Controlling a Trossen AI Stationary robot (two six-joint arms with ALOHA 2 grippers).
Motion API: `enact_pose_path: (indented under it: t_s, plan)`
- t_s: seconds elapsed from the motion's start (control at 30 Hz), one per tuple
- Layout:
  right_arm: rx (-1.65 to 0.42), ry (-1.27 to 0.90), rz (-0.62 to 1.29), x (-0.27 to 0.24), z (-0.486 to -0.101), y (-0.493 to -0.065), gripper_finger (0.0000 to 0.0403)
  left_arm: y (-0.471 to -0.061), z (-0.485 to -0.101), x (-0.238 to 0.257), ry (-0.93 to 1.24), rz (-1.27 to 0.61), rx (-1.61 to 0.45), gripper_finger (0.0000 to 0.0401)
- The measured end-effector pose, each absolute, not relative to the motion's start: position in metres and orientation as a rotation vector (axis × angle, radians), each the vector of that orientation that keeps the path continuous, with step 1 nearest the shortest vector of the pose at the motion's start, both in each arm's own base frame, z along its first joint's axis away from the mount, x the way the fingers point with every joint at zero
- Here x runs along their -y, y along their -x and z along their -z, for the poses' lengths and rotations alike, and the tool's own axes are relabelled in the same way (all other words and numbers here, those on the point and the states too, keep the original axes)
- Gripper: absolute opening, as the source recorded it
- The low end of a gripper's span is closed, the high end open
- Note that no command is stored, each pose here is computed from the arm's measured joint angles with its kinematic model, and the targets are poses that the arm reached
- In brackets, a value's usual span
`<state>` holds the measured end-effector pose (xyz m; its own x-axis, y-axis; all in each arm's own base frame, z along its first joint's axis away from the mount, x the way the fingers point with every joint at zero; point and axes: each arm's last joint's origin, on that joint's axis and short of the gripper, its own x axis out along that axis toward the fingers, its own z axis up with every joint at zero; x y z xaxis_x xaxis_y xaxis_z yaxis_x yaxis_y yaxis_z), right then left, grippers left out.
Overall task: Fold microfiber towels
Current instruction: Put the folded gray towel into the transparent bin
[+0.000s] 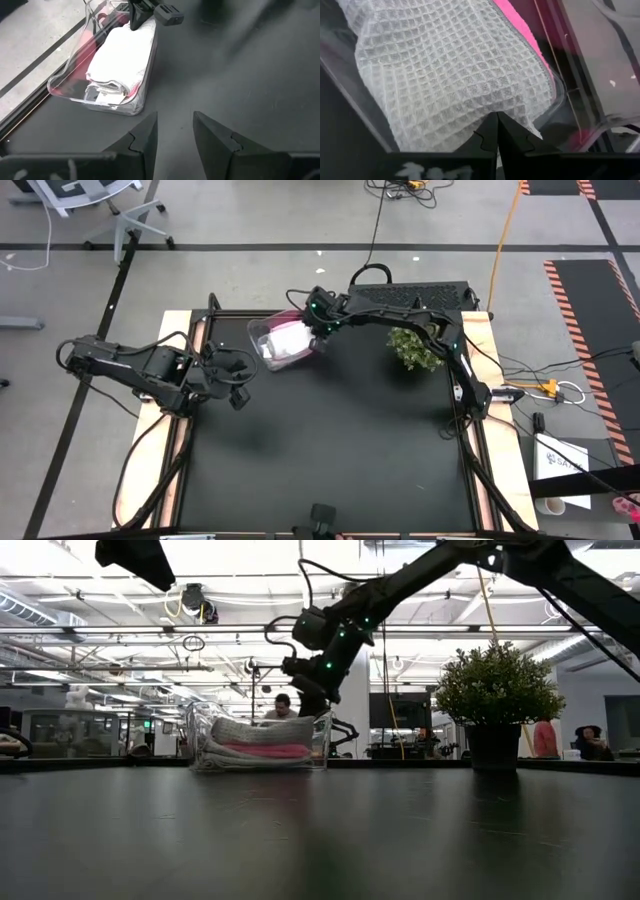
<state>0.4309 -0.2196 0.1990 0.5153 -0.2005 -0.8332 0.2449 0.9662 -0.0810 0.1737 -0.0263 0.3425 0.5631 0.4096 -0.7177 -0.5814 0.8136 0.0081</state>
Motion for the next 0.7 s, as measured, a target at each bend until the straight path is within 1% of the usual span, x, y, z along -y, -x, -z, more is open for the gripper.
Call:
enact_pose_path:
  t_s: [0.27,0.4,0.47,0.6,0.7]
  plan:
    - [-0.969,-0.089,0.3,0.219,-0.191,-0.431,0.0,-0.174,-0.343,0.026,0.235,-0.594,-0.775,0.0127]
    - [-0.981,-0.094,0.299,0.212,-0.203,-0.427,0.0,-0.174,-0.343,0.024,0.211,-0.632,-0.753,0.0127]
    - [-0.945,-0.074,0.296,0.204,-0.224,-0.424,0.0,-0.174,-0.344,0.022,0.179,-0.667,-0.737,0.0127]
    - [-0.803,-0.004,0.296,0.18,-0.288,-0.412,0.0,-0.182,-0.341,0.011,0.081,-0.738,-0.748,0.0127]
    - [-0.718,-0.02,0.289,0.157,-0.328,-0.398,0.0,-0.198,-0.337,-0.003,0.027,-0.727,-0.793,0.0126]
